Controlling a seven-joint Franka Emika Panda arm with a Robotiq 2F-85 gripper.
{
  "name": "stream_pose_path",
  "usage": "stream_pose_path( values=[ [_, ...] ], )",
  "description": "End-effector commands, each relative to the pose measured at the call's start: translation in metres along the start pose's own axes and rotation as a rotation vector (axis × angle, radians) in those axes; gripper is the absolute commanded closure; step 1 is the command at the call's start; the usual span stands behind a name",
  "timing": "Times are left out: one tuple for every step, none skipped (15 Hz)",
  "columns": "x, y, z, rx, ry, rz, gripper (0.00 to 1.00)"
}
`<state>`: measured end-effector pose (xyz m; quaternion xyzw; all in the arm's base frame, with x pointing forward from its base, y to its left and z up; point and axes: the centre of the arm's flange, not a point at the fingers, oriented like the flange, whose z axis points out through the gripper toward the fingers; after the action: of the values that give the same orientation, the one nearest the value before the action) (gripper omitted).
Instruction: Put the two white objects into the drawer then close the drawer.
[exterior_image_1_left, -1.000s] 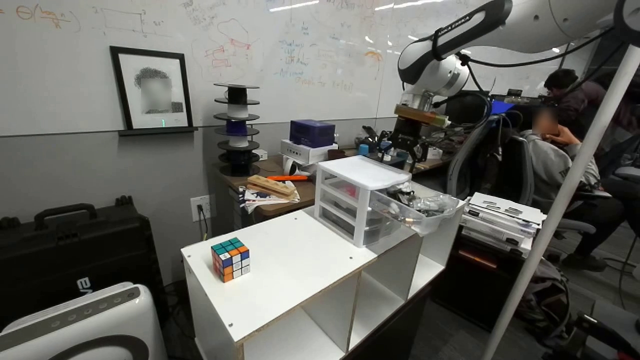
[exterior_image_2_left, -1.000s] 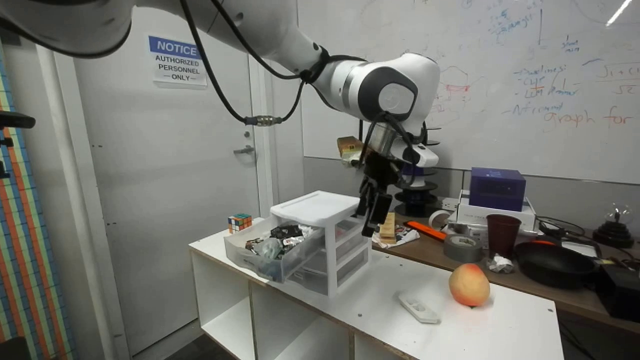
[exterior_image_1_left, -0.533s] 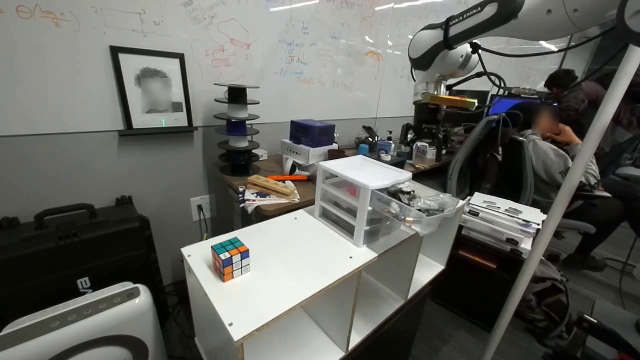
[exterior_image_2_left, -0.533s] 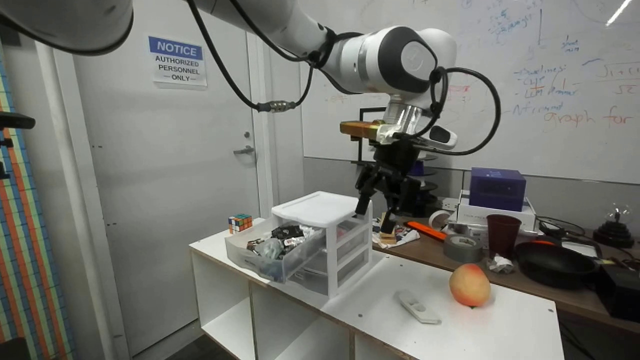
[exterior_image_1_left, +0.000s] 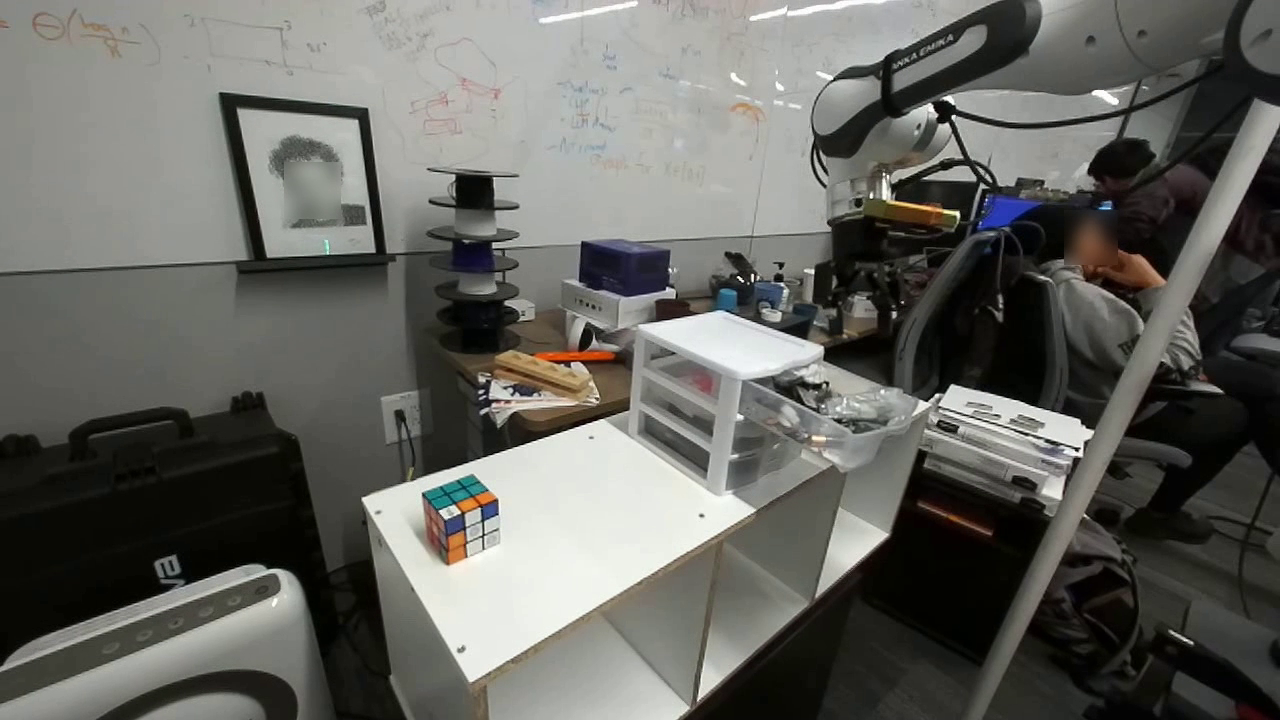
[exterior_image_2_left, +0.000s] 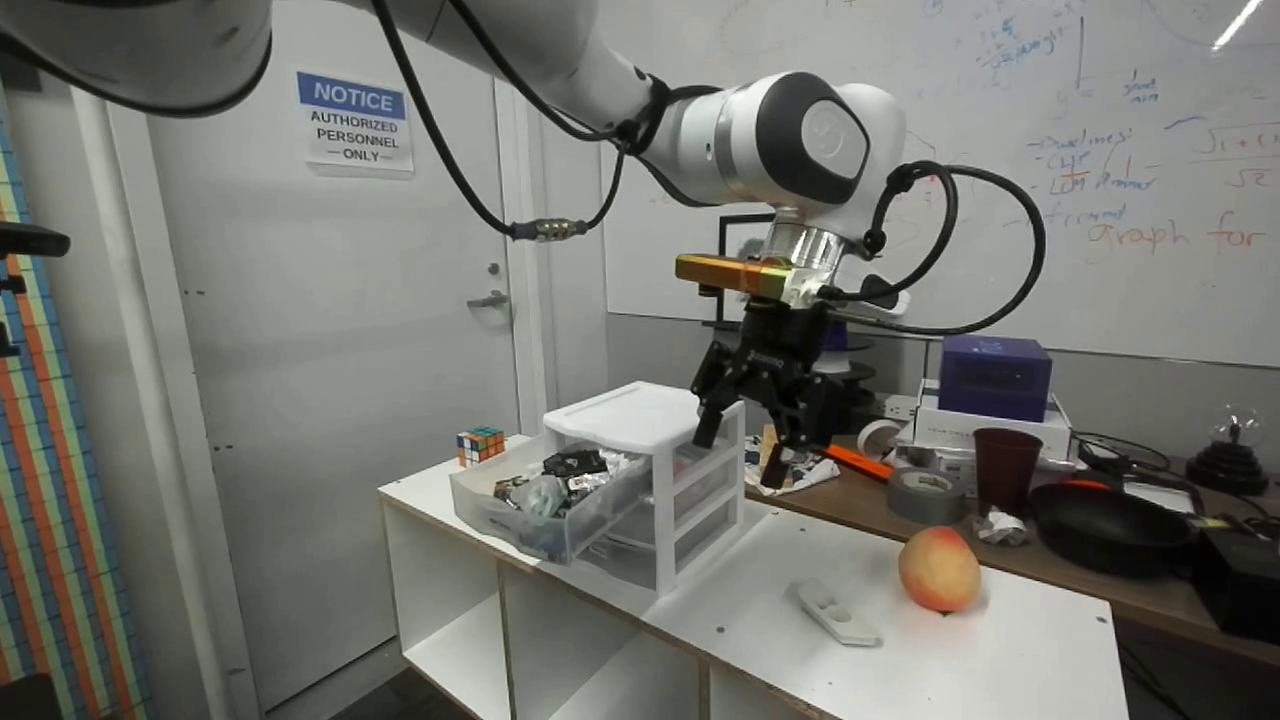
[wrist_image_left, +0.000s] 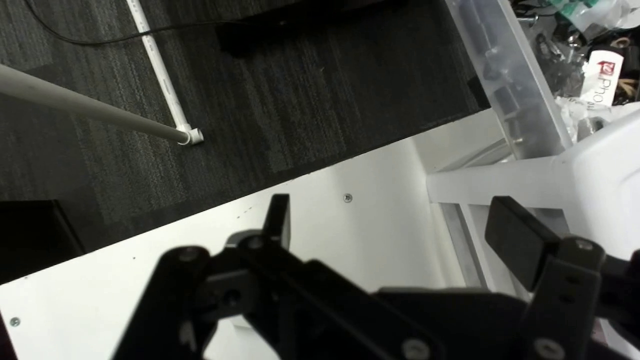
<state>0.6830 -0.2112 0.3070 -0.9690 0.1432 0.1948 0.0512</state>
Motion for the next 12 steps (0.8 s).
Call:
stream_pose_path(
  values=[
    [0.000,0.002,0.000,0.001,0.000,0.002,0.00],
    [0.000,0.002,0.000,0.001,0.000,0.003,0.00],
    [0.000,0.002,0.000,0.001,0.000,0.003,0.00],
    [0.003,0.003,0.000,-0.018,0.027,-0.030,0.00],
    [0.006,0.004,-0.003,-0.030,0.033,-0.067,0.00],
    [0.013,0.009,-0.003,-0.040,0.064,-0.083,0.00],
    [0.023,0.017,-0.002,-0.055,0.108,-0.117,0.00],
    [0.031,0.022,-0.004,-0.084,0.143,-0.155,0.00],
    [0.041,0.027,-0.004,-0.108,0.159,-0.201,0.00],
    [0.052,0.032,0.002,-0.121,0.193,-0.233,0.00],
    [0.063,0.037,0.008,-0.142,0.205,-0.279,0.00],
    [0.072,0.042,0.017,-0.148,0.227,-0.322,0.00]
  ],
)
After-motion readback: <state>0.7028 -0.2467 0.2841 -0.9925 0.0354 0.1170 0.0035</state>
